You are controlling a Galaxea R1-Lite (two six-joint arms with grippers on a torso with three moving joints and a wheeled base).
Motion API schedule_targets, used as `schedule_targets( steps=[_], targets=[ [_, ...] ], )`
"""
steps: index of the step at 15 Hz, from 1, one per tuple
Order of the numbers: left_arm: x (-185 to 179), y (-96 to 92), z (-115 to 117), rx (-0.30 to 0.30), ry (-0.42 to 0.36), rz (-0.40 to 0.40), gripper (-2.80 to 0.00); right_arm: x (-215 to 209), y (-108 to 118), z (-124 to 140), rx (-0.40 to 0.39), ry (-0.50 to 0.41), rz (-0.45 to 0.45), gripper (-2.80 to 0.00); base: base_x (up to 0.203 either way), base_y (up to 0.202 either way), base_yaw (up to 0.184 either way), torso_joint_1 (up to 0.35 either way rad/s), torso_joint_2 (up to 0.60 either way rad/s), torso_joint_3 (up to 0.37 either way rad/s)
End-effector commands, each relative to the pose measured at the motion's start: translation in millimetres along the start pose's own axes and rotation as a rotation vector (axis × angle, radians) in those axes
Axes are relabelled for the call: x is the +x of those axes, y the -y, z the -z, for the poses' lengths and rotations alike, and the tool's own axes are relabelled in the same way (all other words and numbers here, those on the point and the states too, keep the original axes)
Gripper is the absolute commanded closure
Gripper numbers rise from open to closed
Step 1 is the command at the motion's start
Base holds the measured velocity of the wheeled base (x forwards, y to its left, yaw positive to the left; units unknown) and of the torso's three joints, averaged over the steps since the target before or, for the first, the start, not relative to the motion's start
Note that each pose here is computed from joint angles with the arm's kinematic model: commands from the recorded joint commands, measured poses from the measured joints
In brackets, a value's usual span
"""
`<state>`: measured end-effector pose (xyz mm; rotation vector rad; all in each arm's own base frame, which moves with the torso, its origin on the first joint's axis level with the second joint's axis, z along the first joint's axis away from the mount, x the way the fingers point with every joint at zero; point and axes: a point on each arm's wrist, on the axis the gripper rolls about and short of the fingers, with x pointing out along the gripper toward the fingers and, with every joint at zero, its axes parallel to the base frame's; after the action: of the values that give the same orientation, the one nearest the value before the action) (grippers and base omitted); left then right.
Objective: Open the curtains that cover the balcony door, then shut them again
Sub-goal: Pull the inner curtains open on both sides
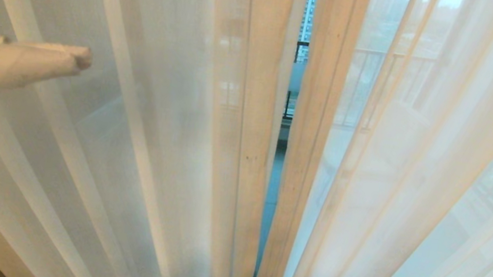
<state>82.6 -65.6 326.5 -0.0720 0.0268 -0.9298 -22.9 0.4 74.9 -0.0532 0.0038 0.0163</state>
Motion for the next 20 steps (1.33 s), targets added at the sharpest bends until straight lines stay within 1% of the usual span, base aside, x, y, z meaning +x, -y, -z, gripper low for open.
schedule_targets(
  steps=[1,2,5,6,7,8,12,15,20],
  targets=[
    [16,-0.1,1,-0.009,-0.035,0.023,0.0,0,0,0,0.0,-0.002,-0.001,0.0,0.0,0.0,0.0,0.0,0.0,0.0],
    [22,4.1,0,-0.009,-0.04,0.034,0.0,0,0,0,0.0,-0.002,-0.001,0.0,0.0,0.0,0.0,0.0,0.0,0.0],
    [45,11.3,-2,-0.007,-0.056,0.008,0.0,0,0,0,0.0,-0.002,-0.001,0.0,0.0,0.0,0.0,0.0,0.0,0.0],
    [51,11.9,-4,-0.004,-0.037,0.003,-0.26,0,0,0,0.0,-0.002,-0.001,0.0,0.0,0.0,0.0,0.0,0.0,0.0],
    [56,12.2,-4,-0.002,-0.024,-0.003,-2.8,0,0,0,0.0,-0.002,-0.001,0.0,0.0,0.0,0.0,0.0,0.0,0.0],
    [62,14.3,-4,-0.002,-0.02,-0.005,-2.8,0,0,0,0.0,-0.002,-0.001,0.0,0.0,0.0,0.0,0.0,0.0,0.0],
    [82,16.4,-5,0.0,-0.037,-0.082,-2.8,0,0,0,0.0,-0.002,-0.001,0.0,0.0,0.0,0.0,0.0,0.0,0.0],
    [101,14.4,-9,0.004,-0.033,-0.183,-2.8,0,0,0,0.0,-0.002,-0.001,0.0,0.0,0.0,0.0,0.0,0.0,0.0],
    [132,9.4,-13,0.008,-0.035,-0.31,-2.8,0,0,0,0.0,-0.002,-0.001,0.0,0.0,0.0,0.0,0.0,0.0,0.0]
  ],
)
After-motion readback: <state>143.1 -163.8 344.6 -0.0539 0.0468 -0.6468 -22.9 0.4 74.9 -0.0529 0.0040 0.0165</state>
